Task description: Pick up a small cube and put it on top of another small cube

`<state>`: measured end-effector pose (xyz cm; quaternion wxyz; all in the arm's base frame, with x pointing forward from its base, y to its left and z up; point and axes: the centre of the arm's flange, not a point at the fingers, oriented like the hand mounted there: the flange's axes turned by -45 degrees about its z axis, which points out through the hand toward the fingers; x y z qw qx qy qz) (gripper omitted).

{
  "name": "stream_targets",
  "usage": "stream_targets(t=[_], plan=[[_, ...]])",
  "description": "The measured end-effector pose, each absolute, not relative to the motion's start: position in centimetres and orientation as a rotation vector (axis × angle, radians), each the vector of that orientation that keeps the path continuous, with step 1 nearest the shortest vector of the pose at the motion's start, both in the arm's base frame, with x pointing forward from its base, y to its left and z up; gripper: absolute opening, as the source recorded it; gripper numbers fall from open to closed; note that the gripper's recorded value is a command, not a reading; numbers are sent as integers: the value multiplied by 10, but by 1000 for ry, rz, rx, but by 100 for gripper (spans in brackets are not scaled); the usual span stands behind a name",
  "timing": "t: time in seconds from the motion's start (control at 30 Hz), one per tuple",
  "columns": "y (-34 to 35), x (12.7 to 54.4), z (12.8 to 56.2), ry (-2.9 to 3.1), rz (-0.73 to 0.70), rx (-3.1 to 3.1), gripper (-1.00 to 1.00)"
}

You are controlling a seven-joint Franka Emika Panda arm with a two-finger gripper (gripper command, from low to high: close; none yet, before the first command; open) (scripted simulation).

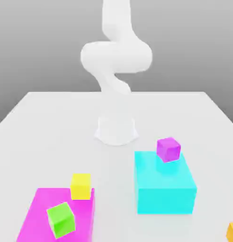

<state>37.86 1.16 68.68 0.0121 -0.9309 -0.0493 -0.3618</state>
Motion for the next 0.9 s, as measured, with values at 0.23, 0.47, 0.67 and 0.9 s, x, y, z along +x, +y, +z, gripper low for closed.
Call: stream_targets(t=[0.23, 0.47, 0.67, 0.9], plan=[[63, 458, 604, -641, -873, -2881, 0], [130, 509, 504, -1099, -636, -2787, 0], [201, 524, 408, -1499, -436, -2638, 0], [257, 521, 292, -1905, -206, -2434, 0]])
